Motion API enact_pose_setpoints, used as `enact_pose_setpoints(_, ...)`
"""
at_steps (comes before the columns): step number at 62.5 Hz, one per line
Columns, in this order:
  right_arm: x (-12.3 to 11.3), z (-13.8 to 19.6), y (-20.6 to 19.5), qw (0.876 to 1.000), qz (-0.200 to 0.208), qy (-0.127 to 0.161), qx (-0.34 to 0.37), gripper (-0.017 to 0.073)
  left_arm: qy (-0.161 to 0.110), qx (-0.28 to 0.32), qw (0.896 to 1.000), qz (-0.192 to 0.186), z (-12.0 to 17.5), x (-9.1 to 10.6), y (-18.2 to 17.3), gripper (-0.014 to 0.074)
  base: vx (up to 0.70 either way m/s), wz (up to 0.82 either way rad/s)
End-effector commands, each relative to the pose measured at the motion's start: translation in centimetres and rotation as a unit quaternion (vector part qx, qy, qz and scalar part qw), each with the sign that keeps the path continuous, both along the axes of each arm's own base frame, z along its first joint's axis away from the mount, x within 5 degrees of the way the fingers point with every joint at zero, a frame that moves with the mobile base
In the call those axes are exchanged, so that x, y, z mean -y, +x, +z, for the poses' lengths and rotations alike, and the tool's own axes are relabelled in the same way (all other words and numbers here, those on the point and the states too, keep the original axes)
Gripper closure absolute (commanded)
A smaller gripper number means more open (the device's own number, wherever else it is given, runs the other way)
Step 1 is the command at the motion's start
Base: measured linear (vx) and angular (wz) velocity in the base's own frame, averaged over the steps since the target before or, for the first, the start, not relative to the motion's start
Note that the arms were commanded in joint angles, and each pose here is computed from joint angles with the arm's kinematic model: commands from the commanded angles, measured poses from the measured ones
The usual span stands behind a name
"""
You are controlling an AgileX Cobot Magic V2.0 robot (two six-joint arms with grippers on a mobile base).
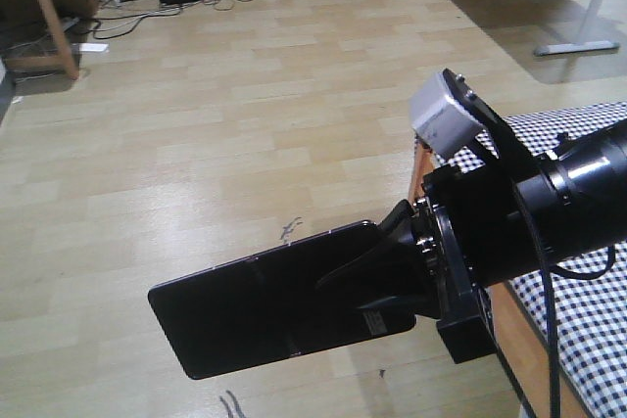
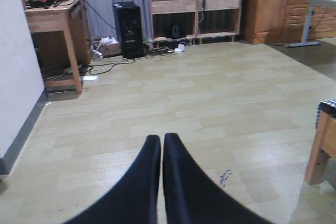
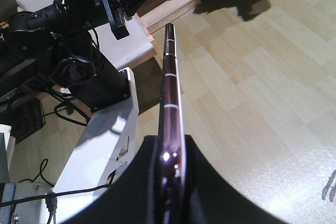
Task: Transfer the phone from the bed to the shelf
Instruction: 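Hold the phone in the right gripper while the base turns away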
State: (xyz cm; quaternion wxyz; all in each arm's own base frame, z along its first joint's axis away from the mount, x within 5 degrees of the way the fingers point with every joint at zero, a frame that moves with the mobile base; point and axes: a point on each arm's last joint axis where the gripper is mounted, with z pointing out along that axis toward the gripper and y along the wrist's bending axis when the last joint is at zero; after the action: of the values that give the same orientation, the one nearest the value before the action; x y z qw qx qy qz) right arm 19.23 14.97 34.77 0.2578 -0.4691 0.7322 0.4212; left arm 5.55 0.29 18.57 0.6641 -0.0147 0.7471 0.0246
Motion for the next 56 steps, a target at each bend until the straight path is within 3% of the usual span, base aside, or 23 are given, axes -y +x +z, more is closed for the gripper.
enact_pose_setpoints(1, -0.11, 1.98, -1.19, 0.998, 0.025, 0.049, -0.006, 0.0561, -0.002, 0.038, 0.999, 0.0, 0.5, -0.01, 0.03, 0.0592, -0.06, 0.24)
enact_pose_setpoints(56, -0.11, 1.98, -1.19, 0.998, 0.025, 0.049, -0.006, 0.0561, -0.002, 0.038, 0.999, 0.0, 0.5, -0.01, 0.03, 0.0592, 0.03, 0.05)
